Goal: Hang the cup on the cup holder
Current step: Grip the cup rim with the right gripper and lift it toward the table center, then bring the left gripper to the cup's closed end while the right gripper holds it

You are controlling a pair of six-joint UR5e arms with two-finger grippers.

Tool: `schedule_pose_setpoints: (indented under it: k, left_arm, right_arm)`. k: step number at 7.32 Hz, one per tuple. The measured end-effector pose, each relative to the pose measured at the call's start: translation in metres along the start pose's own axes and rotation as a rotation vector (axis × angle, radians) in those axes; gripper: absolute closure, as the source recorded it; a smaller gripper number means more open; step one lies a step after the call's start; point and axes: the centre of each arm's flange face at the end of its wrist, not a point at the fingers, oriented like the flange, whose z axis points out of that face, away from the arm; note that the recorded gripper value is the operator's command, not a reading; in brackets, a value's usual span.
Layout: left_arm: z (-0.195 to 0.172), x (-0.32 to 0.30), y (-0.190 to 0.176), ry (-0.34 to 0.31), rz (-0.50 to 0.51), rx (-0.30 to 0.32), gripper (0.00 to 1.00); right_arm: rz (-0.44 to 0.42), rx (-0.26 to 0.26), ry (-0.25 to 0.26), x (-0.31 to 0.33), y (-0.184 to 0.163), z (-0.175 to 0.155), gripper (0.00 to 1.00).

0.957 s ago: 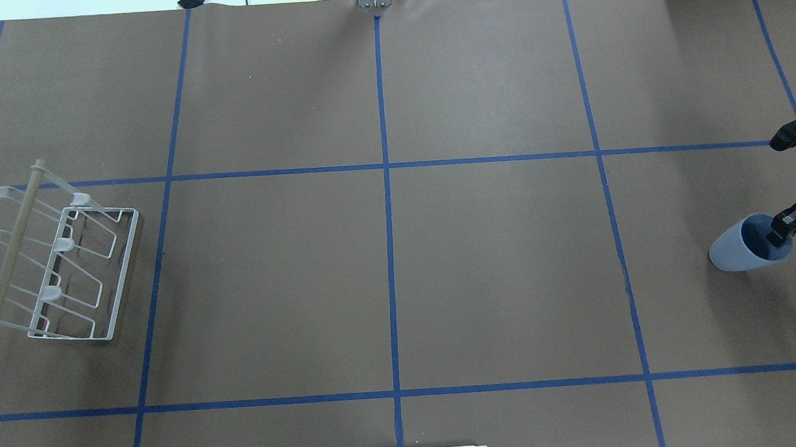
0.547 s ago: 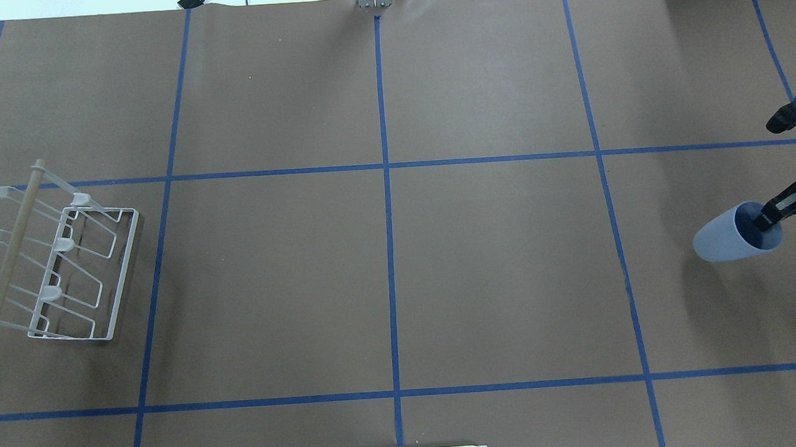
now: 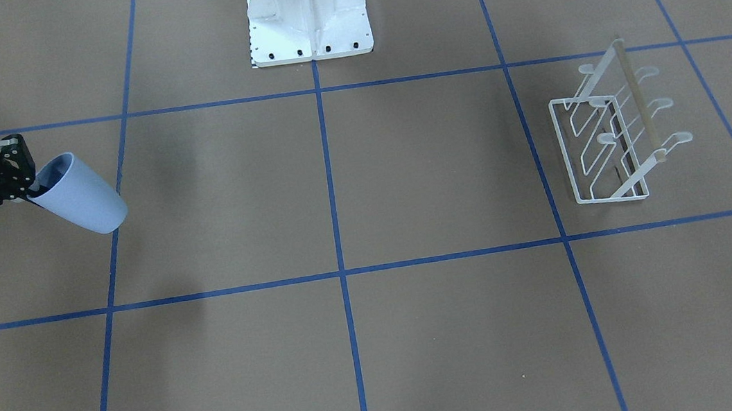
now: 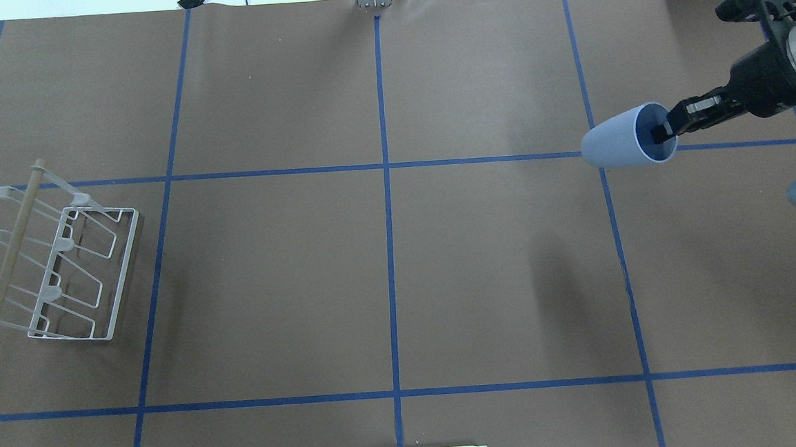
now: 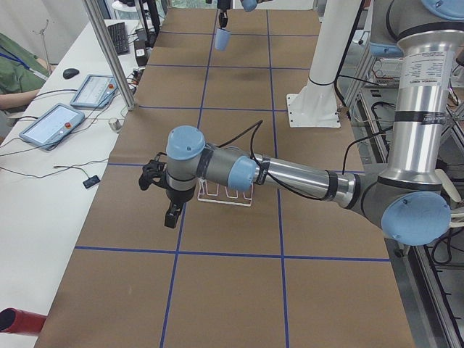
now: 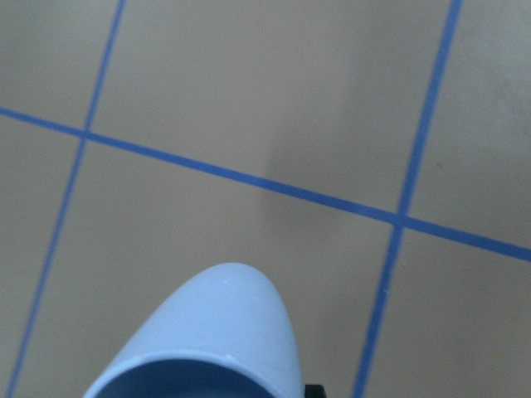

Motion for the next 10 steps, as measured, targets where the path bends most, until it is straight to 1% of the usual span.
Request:
schedule_pose_setpoints:
  k: [1,2,3,4,5,6,7,8,9,10]
  left_arm:
    - [-0.009,0.032,-0.015,0.024,-0.024,0.055,0.01]
    - [-0.013,0.071,-0.027,0.084,-0.070,0.113,0.01]
    - [-0.014,0.114,-0.035,0.190,-0.140,0.151,0.01]
    - [-0.017,0.155,-0.040,0.304,-0.212,0.163,0.01]
    - [-0.019,0.193,-0.041,0.413,-0.272,0.165,0.02]
    - [-0.021,0.228,-0.037,0.517,-0.321,0.158,0.02]
    - [-0.023,0.263,-0.034,0.622,-0.372,0.135,0.02]
    - [-0.029,0.298,-0.033,0.718,-0.428,0.096,0.02]
    - [-0.040,0.337,-0.035,0.813,-0.494,0.040,0.02]
    - [-0.052,0.372,-0.038,0.890,-0.553,-0.015,0.02]
  right_arm:
    - [0.036,0.046,-0.069,-0.034,-0.011,-0.004,1.00]
    - [0.075,0.080,-0.132,-0.065,-0.016,-0.006,1.00]
    - [0.134,0.119,-0.197,-0.093,-0.016,-0.002,1.00]
    - [0.195,0.166,-0.278,-0.117,-0.008,0.008,1.00]
    - [0.232,0.216,-0.378,-0.140,0.005,0.022,1.00]
    - [0.254,0.245,-0.475,-0.159,0.020,0.034,1.00]
    - [0.281,0.242,-0.567,-0.175,0.035,0.040,1.00]
    - [0.303,0.225,-0.647,-0.188,0.047,0.043,1.00]
    - [0.306,0.214,-0.710,-0.198,0.058,0.045,1.00]
    - [0.293,0.212,-0.766,-0.203,0.067,0.045,1.00]
